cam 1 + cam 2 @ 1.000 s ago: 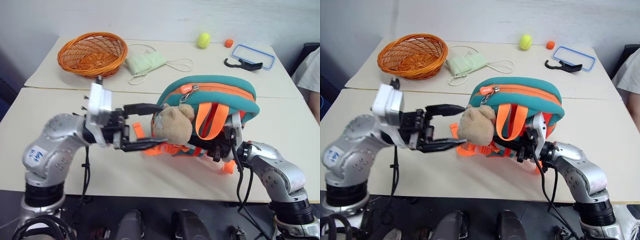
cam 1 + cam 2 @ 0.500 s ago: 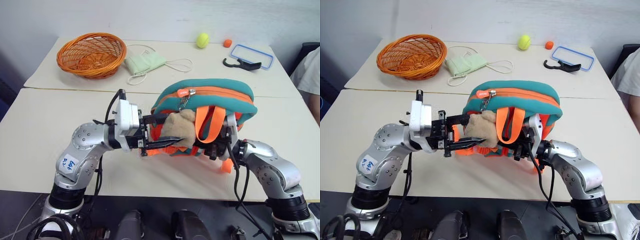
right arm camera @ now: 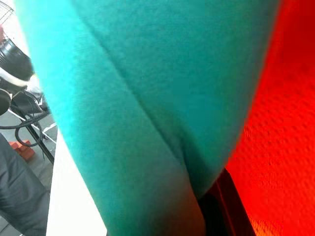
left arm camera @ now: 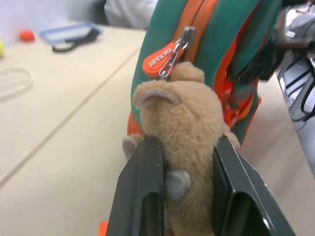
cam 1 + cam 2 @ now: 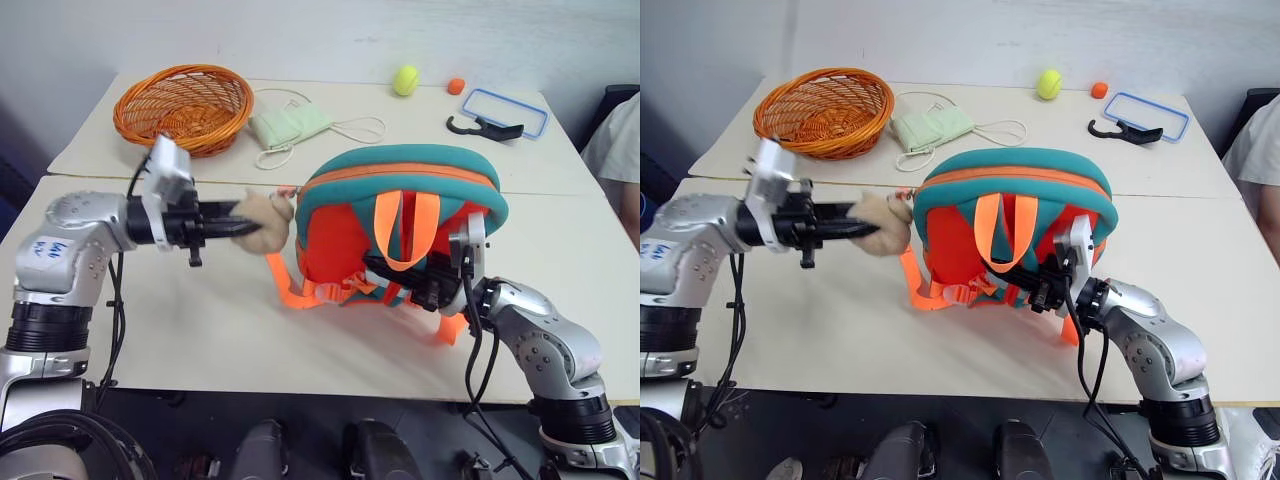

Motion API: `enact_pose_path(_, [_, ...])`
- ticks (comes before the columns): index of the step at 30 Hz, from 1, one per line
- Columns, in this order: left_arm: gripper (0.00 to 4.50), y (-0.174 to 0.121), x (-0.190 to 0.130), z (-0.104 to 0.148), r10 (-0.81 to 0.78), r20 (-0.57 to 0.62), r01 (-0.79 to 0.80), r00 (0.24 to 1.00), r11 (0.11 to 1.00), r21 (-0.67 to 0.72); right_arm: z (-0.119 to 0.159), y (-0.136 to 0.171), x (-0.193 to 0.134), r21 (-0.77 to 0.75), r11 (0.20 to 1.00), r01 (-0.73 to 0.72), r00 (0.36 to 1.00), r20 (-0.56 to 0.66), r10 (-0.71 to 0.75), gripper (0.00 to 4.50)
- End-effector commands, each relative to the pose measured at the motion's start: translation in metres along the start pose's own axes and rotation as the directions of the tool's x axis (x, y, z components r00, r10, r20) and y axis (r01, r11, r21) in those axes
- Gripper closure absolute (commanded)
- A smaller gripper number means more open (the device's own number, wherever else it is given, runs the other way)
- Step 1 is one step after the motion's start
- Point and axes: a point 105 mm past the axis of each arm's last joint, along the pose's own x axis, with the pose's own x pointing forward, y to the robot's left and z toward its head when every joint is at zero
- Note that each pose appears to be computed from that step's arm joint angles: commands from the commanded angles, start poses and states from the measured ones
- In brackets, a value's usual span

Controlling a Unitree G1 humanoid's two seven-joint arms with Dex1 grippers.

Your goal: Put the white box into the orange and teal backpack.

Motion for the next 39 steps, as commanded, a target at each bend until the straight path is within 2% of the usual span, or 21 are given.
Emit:
enact_pose_path(1, [3.72, 0.012, 0.011, -0.032, 0.091, -0.009, -0.091, 0.996, 0.993, -0.078, 0.013, 0.003, -0.005, -0.041, 0.999, 0.019, 0.998, 0.066, -0.016, 4.5])
enact_pose_path(2, [3.72, 0.014, 0.015, -0.034, 0.105, 0.021, -0.102, 0.994, 0.989, -0.103, 0.012, 0.003, -0.005, -0.038, 0.999, 0.022, 0.997, 0.068, -0.019, 4.5])
enact_pose_path(6, [3.72, -0.006, 0.042, -0.063, 0.024, -0.009, -0.025, 1.0, 0.989, -0.145, 0.009, 0.005, -0.003, -0.037, 0.999, 0.009, 0.999, 0.049, -0.007, 4.5])
enact_pose_path(8, [3.72, -0.007, 0.044, -0.077, 0.047, -0.013, -0.049, 0.999, 0.985, -0.165, 0.008, 0.004, -0.005, -0.027, 1.0, 0.016, 0.998, 0.064, -0.014, 4.5])
enact_pose_path(10, [3.72, -0.01, 0.042, -0.081, 0.055, -0.005, -0.055, 0.998, 0.987, -0.154, 0.003, 0.006, -0.008, -0.023, 1.0, 0.012, 0.998, 0.06, -0.01, 4.5])
enact_pose_path(13, [2.82, -0.013, 0.033, -0.068, 0.074, 0.057, -0.063, 0.996, 0.983, -0.172, -0.003, 0.015, -0.014, -0.058, 0.998, -0.038, 0.998, 0.043, 0.04, 4.5])
enact_pose_path(17, [1.55, -0.019, 0.0, -0.068, 0.117, 0.001, -0.116, 0.993, 0.985, -0.125, -0.002, 0.014, -0.028, -0.114, 0.993, 0.001, 1.0, 0.012, 0.001, 3.18])
enact_pose_path(22, [0.0, -0.048, -0.048, -0.073, 0.083, -0.124, -0.101, 0.989, 0.985, -0.14, 0.012, 0.018, -0.069, -0.257, 0.965, 0.052, 0.995, -0.074, -0.073, 1.46])
enact_pose_path(26, [0.0, -0.054, -0.083, -0.069, 0.185, -0.145, -0.199, 0.972, 0.976, -0.088, -0.001, 0.021, -0.123, -0.271, 0.958, 0.088, 0.957, -0.243, -0.157, 0.02])
enact_pose_path(28, [0.0, -0.052, -0.096, -0.074, 0.272, -0.161, -0.284, 0.949, 0.957, -0.062, -0.009, 0.015, -0.151, -0.281, 0.953, 0.117, 0.923, -0.325, -0.209, 0.02])
enact_pose_path(30, [0.0, -0.059, -0.109, -0.086, 0.322, -0.189, -0.338, 0.928, 0.939, -0.058, -0.002, -0.007, -0.185, -0.315, 0.92, 0.234, 0.884, -0.325, -0.337, 0.02])
enact_pose_path(32, [0.0, -0.066, -0.119, -0.098, 0.362, -0.209, -0.375, 0.909, 0.926, -0.028, 0.003, -0.024, -0.209, -0.395, 0.879, 0.268, 0.843, -0.346, -0.412, 0.02])
enact_pose_path(35, [0.0, -0.071, -0.123, -0.106, 0.392, -0.226, -0.403, 0.892, 0.915, -0.002, 0.01, -0.042, -0.226, -0.468, 0.831, 0.301, 0.814, -0.329, -0.479, 0.02])
enact_pose_path(39, [0.0, -0.058, -0.119, -0.101, 0.467, -0.177, -0.463, 0.866, 0.884, 0.068, 0.002, -0.052, -0.229, -0.468, 0.827, 0.311, 0.81, -0.324, -0.488, 0.02])
